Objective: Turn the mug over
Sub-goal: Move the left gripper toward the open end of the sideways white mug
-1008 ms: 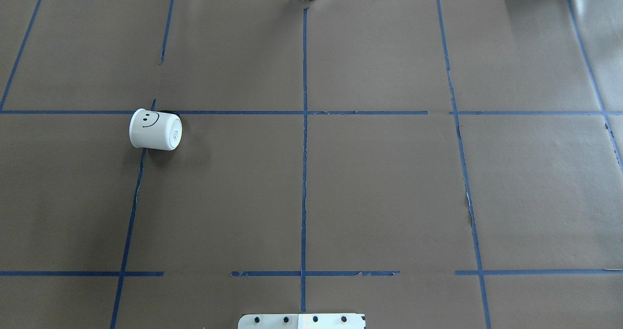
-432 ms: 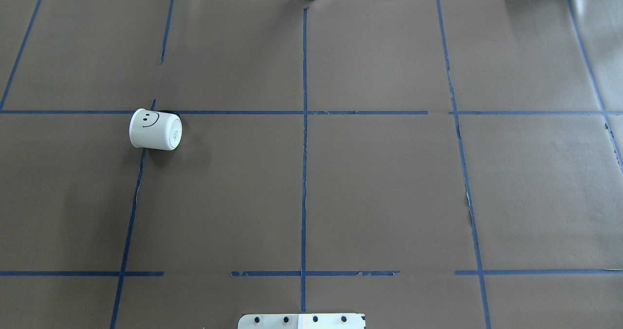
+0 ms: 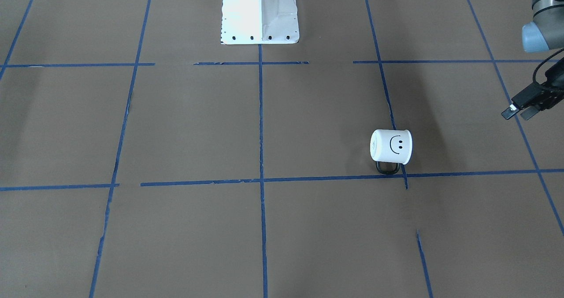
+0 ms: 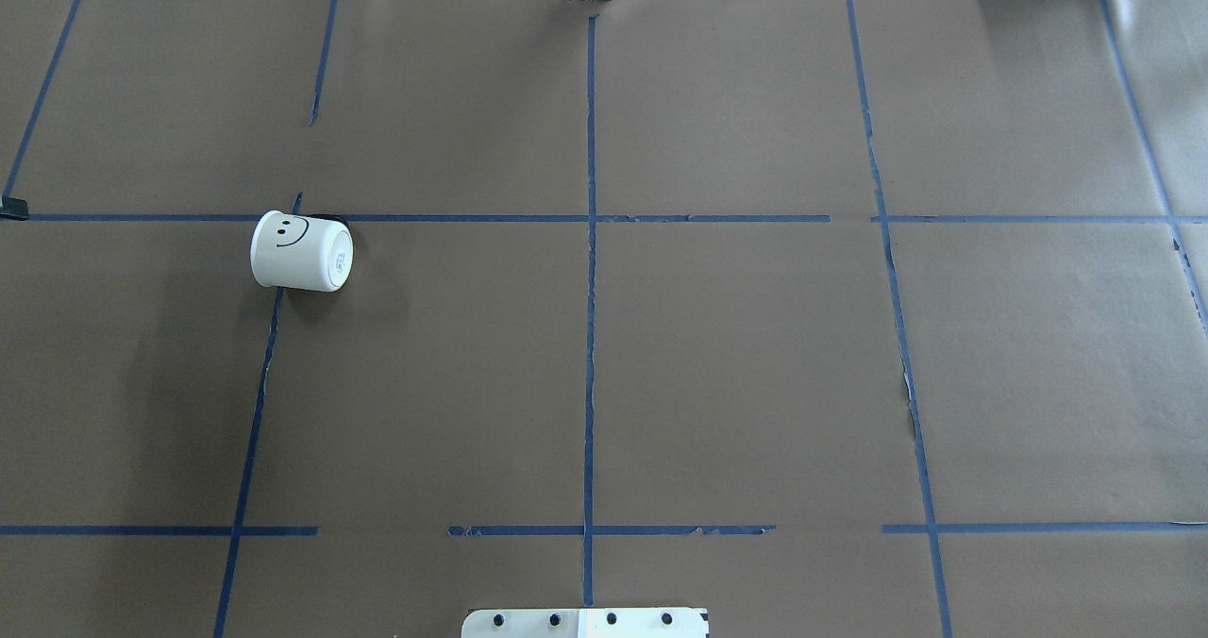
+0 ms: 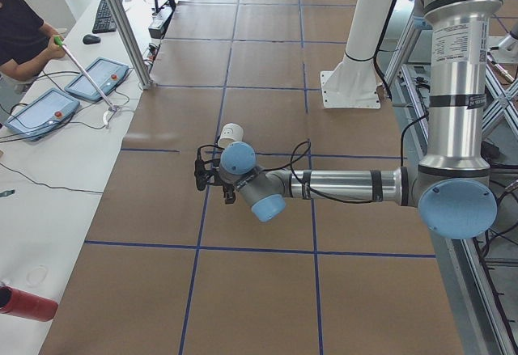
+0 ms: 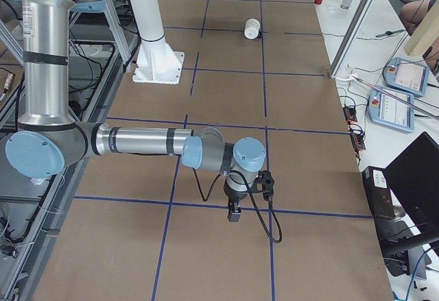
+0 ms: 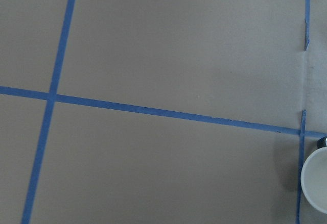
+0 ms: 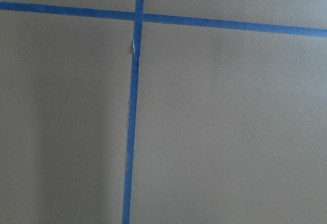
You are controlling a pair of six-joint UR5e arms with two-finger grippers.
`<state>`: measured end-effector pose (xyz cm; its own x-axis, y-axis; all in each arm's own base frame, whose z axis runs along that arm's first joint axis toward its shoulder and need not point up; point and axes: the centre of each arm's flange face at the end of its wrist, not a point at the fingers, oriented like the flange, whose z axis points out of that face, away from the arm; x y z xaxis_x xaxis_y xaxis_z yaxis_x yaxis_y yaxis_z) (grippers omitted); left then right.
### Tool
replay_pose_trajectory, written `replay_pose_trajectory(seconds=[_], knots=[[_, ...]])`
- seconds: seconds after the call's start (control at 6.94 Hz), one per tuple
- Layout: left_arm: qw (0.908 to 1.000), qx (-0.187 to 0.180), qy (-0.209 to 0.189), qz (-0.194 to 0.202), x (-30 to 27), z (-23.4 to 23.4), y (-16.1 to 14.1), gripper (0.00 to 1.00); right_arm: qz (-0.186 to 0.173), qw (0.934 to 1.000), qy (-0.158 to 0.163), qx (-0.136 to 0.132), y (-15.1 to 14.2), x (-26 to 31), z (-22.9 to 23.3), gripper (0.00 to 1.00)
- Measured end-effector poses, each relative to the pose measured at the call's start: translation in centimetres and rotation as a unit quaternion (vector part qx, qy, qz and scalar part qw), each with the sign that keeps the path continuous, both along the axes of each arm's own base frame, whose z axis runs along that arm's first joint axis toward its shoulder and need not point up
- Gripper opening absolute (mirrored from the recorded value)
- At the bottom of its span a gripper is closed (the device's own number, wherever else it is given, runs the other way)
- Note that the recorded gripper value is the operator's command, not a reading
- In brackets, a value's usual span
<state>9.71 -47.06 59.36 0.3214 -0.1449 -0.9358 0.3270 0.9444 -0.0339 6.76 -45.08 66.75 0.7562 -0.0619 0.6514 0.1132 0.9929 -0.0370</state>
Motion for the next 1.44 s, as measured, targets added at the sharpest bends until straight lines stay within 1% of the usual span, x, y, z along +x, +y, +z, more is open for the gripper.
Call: replay_pose_trajectory(seconds=[0.14, 0.29, 0.43, 0.72, 0.86, 1.15, 1.3, 1.44], knots=[[0.9995, 0.013, 0.023, -0.015, 1.6, 0.3, 0.5, 1.00, 0.000, 1.0000, 0.000, 0.000, 0.0, 0.0, 0.0, 1.00], [0.9983, 0.019, 0.043, -0.034, 3.6, -0.3, 0.5, 1.00, 0.000, 1.0000, 0.000, 0.000, 0.0, 0.0, 0.0, 1.00], [0.9955, 0.014, 0.074, -0.059, 5.5, -1.5, 0.0, 1.00, 0.000, 1.0000, 0.000, 0.000, 0.0, 0.0, 0.0, 1.00], [0.9838, 0.004, 0.142, -0.110, 8.5, -3.2, -0.2, 1.00, 0.000, 1.0000, 0.000, -0.001, 0.0, 0.0, 0.1, 1.00], [0.9764, 0.014, 0.176, -0.124, 9.6, -3.6, 0.0, 1.00, 0.000, 1.0000, 0.000, -0.001, 0.0, 0.0, 0.1, 1.00], [0.9635, 0.060, 0.231, -0.121, 10.1, -3.0, 0.6, 1.00, 0.000, 1.0000, 0.000, -0.001, 0.0, 0.0, 0.1, 1.00], [0.9593, 0.071, 0.249, -0.114, 11.2, -3.3, -0.1, 1.00, 0.000, 1.0000, 0.000, -0.001, 0.0, 0.0, 0.1, 1.00], [0.9562, 0.070, 0.262, -0.110, 12.5, -3.9, -1.0, 1.00, 0.000, 1.0000, 0.000, -0.001, 0.0, 0.0, 0.1, 1.00]])
